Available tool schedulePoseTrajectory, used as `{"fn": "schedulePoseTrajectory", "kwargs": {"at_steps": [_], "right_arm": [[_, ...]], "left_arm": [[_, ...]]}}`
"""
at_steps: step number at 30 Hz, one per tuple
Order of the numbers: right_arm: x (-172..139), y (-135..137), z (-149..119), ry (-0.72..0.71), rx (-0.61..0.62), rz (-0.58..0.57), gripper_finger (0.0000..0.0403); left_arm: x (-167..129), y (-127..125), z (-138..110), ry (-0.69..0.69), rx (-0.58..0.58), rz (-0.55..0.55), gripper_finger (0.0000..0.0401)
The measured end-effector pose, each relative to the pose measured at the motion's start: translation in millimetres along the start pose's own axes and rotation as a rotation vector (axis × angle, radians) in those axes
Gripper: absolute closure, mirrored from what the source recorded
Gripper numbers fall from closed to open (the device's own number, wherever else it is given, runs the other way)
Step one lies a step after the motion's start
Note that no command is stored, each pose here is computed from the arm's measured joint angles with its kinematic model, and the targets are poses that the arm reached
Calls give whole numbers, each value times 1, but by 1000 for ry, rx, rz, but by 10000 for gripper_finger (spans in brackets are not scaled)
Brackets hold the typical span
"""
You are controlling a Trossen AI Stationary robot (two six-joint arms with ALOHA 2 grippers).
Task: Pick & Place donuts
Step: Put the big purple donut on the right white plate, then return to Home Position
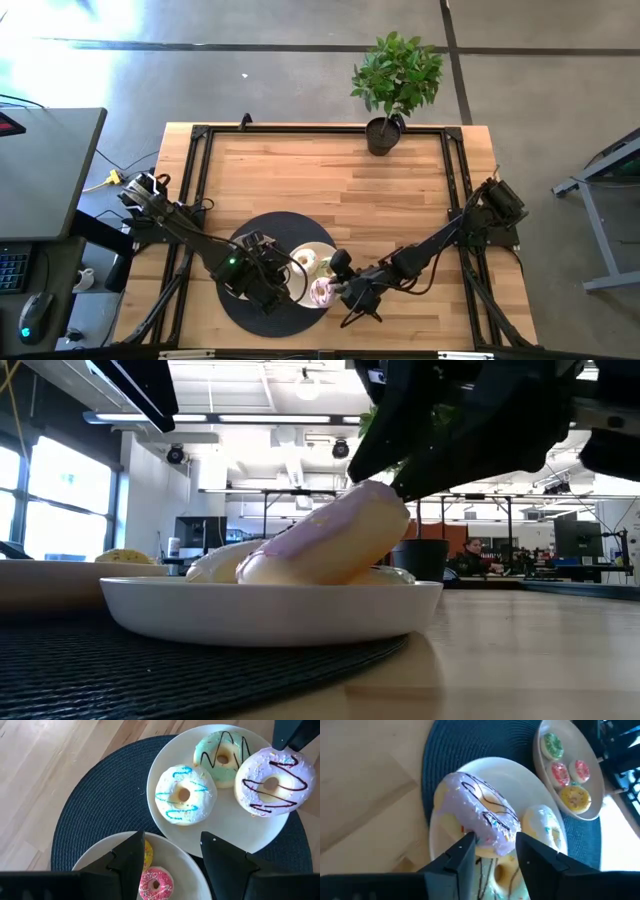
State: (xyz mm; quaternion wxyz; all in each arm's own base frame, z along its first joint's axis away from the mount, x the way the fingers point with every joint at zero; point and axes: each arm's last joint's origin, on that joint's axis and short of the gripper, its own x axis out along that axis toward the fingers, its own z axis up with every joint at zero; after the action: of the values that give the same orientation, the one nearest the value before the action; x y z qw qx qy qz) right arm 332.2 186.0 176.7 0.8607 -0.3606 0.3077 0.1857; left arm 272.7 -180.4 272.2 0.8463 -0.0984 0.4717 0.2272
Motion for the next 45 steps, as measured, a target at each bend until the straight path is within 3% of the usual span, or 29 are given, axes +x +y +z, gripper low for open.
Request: {"fn": "schedulePoseTrajectory", "kwargs": {"at_steps": [9, 13, 16, 20, 25, 30, 36, 40, 45], "right_arm": [[-14, 2, 6, 178, -101, -302, 258], [-31, 4, 8, 252, -137, -385, 257], [-52, 2, 8, 278, -84, -432, 257], [-96, -9, 3, 268, 165, -438, 260], [-156, -22, -18, 179, 494, -298, 260], [-194, -18, -57, 15, 587, -315, 261], [-206, 0, -116, -232, 696, -344, 261], [-213, 7, -135, -437, 675, -318, 261], [-227, 7, -150, -593, 556, -376, 261]], "left_arm": [[0, 0, 0, -3, 0, 3, 213], [-1, 1, 1, -13, -1, 6, 213], [-6, 4, 2, -22, -2, 1, 213], [-14, 14, 3, -52, 30, 46, 213], [-39, 38, 2, -70, 62, 78, 213], [-78, 66, -2, -192, 67, 46, 213], [-111, 120, -22, -323, 68, -24, 213], [-105, 157, -39, -358, -29, -134, 213], [-71, 183, -71, -480, -82, -305, 213]]}}
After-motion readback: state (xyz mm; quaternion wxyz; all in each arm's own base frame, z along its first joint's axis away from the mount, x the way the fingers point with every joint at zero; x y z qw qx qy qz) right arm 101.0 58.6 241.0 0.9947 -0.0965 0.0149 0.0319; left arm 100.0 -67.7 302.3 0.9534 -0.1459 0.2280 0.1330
